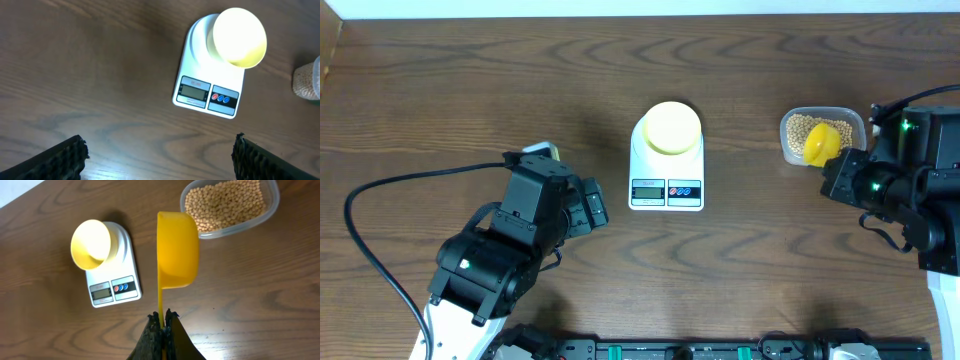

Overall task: Scoop item into bowl and weigh 50g on scale
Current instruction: 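Retract the left gripper leftward away from the scale, then raise the scoop upright above the soybean tub with the right gripper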

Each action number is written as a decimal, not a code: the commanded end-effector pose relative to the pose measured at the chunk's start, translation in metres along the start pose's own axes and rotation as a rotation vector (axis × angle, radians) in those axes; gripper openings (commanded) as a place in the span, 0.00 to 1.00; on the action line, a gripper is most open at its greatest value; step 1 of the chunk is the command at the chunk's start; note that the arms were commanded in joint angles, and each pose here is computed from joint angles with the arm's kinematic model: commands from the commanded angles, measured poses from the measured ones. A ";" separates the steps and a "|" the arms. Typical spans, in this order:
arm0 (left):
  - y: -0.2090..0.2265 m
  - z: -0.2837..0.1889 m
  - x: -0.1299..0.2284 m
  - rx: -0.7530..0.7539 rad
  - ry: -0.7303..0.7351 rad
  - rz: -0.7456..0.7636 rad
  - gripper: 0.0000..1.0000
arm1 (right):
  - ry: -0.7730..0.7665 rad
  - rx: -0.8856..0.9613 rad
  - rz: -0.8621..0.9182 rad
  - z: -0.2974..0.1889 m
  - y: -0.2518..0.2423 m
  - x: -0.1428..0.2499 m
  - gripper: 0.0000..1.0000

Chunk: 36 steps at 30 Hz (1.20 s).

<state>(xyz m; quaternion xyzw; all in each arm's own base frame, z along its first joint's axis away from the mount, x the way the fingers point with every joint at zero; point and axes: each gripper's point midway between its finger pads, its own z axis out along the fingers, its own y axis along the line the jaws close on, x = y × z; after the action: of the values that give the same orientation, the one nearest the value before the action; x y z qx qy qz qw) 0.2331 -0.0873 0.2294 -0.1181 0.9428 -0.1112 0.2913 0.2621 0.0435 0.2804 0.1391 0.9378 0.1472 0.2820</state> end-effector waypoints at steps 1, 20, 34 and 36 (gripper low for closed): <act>0.003 -0.001 -0.002 -0.012 -0.009 -0.020 0.94 | 0.004 -0.005 -0.020 0.000 0.001 0.000 0.01; 0.003 -0.001 -0.002 -0.012 -0.009 -0.020 0.95 | 0.037 0.047 -0.075 0.003 -0.009 0.006 0.01; 0.003 -0.001 -0.002 -0.012 -0.009 -0.020 0.95 | 0.038 0.077 -0.154 0.003 -0.014 0.006 0.01; 0.003 -0.001 -0.002 -0.012 -0.009 -0.020 0.95 | 0.033 0.075 -0.154 0.003 -0.014 0.005 0.01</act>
<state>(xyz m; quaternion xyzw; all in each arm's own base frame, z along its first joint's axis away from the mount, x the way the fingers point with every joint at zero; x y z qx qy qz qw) 0.2327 -0.0870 0.2290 -0.1253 0.9423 -0.1126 0.2894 0.2557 0.0367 0.2697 0.0856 0.9544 0.1062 0.2656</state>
